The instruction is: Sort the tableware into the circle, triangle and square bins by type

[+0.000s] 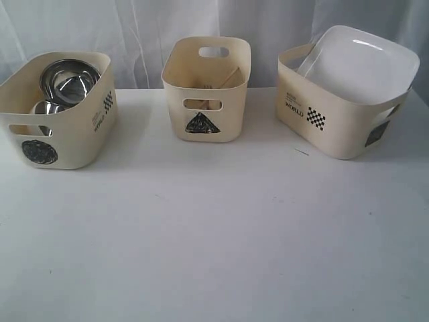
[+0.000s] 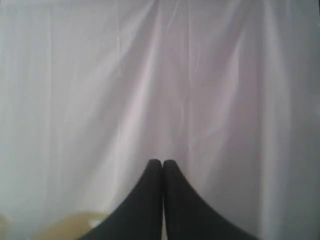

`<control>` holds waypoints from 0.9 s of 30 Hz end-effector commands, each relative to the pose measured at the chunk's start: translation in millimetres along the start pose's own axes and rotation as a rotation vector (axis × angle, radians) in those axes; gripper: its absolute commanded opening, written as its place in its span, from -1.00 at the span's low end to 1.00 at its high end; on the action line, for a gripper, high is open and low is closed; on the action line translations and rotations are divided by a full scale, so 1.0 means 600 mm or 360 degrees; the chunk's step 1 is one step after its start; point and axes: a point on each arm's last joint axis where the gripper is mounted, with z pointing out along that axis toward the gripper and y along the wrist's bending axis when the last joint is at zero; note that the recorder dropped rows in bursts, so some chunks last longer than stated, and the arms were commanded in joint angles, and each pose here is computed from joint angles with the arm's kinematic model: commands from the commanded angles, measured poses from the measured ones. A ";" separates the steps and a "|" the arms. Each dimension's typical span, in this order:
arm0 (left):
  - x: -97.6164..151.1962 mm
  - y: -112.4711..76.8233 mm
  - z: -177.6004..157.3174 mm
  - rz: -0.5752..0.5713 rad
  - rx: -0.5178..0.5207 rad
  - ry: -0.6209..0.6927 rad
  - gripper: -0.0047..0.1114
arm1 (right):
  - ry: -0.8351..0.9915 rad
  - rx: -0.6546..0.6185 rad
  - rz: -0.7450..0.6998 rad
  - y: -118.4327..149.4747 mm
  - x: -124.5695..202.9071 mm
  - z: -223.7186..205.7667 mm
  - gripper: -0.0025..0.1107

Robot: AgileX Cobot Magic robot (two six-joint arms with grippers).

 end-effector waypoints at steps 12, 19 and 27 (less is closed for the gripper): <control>0.001 -0.001 0.000 0.0001 0.0011 -0.0004 -0.92 | 0.1061 0.0375 0.0156 -0.031 0.274 -0.041 -0.96; 0.001 -0.001 0.000 0.0001 0.0011 -0.0004 -0.92 | 0.1073 0.0270 -0.0130 -0.031 0.273 -0.040 -0.96; 0.001 -0.001 0.000 0.0001 0.0011 -0.0004 -0.92 | 0.1073 0.0270 -0.0126 -0.031 0.273 -0.040 -0.96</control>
